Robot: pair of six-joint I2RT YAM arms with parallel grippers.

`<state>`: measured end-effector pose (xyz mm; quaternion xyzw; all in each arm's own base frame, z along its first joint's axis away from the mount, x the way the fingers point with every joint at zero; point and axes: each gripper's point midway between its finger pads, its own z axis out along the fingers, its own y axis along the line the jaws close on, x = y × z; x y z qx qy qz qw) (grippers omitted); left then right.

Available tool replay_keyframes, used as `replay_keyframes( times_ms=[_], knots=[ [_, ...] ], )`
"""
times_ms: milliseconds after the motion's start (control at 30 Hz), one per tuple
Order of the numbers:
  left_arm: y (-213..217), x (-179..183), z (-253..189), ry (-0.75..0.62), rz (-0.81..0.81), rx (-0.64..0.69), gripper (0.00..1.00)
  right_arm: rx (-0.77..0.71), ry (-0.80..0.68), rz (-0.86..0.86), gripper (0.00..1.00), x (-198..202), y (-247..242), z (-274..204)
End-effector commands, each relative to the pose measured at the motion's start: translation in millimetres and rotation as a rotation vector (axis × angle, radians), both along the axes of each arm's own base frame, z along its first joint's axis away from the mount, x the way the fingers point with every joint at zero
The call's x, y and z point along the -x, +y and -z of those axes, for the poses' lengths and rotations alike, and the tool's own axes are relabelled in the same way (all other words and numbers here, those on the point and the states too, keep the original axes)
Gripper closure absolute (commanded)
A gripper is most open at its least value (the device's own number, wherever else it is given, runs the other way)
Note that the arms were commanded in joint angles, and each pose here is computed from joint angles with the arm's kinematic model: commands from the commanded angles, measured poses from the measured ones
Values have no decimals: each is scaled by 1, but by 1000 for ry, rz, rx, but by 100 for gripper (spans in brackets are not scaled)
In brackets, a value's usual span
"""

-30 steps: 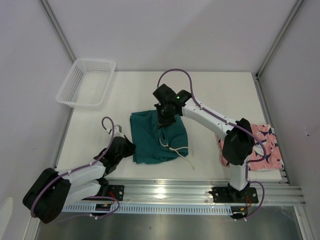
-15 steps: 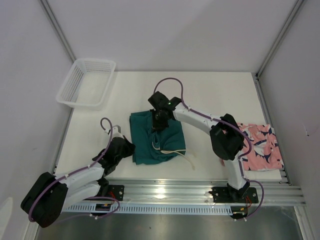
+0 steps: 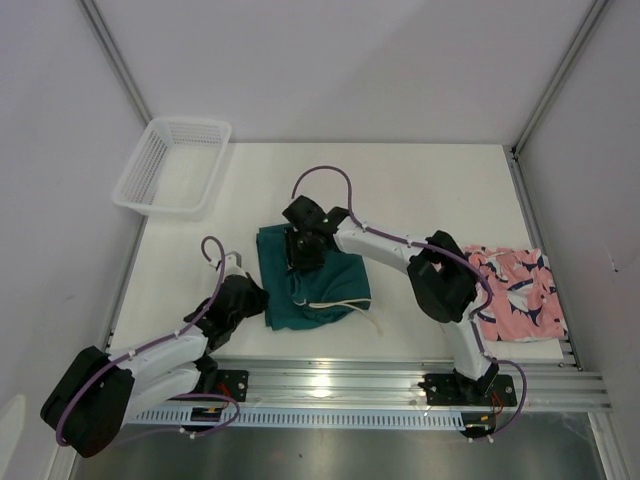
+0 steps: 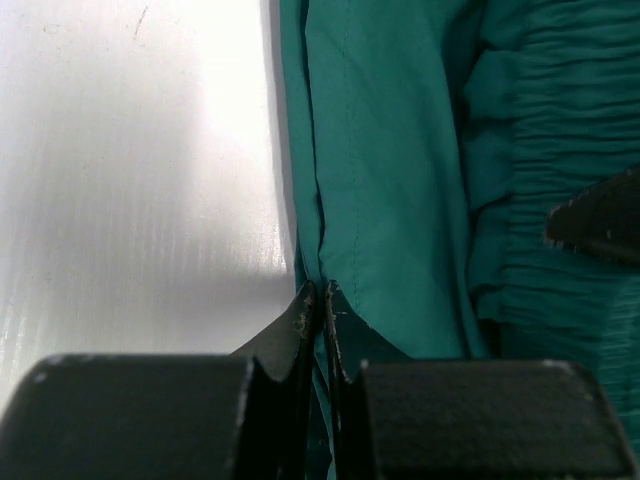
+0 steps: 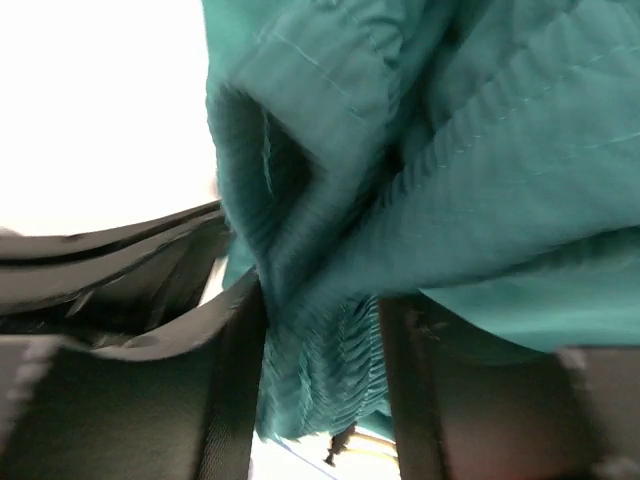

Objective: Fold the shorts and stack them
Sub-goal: Fold the shorts

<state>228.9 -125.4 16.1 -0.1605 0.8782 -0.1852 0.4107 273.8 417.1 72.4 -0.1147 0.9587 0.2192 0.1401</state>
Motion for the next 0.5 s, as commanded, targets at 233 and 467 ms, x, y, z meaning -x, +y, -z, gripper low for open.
replay_keyframes(
  times_ms=[233,467],
  knots=[
    [-2,-7,-22,-48,3,-4,91,-523,6,-106,41,24,35,-112],
    [-1,-2,-47,-52,6,18,89,-678,-11,-86,43,17,13,-112]
  ],
)
